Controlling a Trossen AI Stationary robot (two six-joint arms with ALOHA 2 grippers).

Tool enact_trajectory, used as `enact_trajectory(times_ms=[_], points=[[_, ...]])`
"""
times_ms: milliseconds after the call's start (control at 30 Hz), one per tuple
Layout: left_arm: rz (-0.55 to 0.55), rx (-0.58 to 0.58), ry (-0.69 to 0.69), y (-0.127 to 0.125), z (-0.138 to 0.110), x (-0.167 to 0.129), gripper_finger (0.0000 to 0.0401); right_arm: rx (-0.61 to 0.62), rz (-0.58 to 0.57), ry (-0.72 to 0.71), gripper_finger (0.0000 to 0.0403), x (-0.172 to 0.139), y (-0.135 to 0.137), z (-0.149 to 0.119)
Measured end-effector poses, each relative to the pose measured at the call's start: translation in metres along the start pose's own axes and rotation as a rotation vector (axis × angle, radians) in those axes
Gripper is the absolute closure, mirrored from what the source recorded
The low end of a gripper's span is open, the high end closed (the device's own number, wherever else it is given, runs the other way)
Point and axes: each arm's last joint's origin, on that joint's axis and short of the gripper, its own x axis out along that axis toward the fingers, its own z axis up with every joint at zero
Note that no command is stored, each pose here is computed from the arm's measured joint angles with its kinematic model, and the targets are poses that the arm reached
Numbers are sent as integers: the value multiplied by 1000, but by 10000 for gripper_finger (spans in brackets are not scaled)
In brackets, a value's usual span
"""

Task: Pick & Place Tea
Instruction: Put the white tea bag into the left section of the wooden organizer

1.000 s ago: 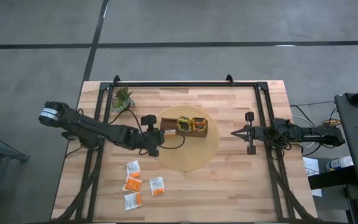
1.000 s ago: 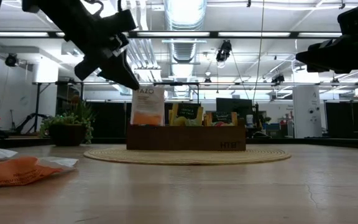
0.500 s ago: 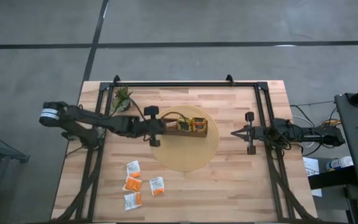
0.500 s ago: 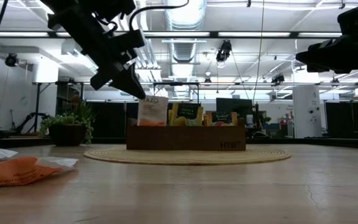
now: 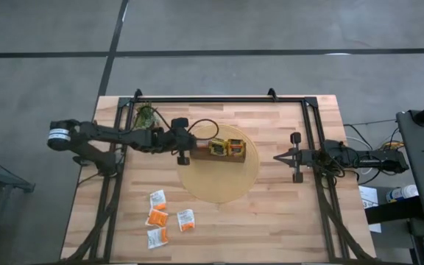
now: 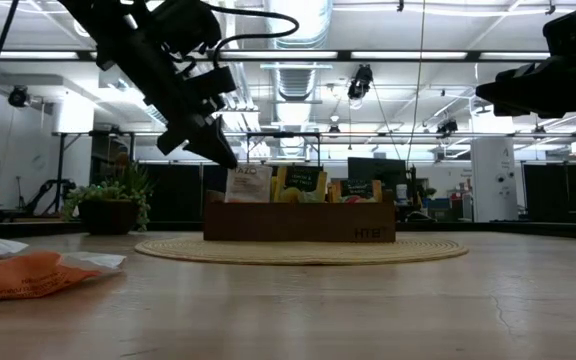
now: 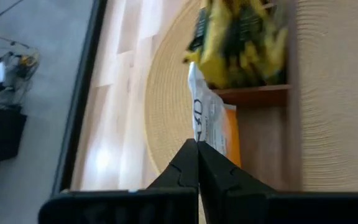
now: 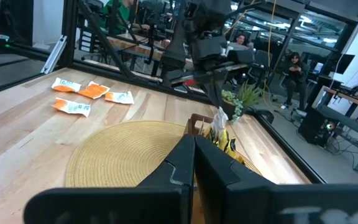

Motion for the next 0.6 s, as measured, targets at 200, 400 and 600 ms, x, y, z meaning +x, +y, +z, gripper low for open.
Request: enact_trajectory(times_ms=[200,400,600], points=[[82,6,37,6,-2,1,401,0,0,0,394,0,0,0],[163,3,71,9,-4,1,401,0,0,0,394,0,0,0],[123,7,55,8,-3,1,401,0,0,0,394,0,0,0]])
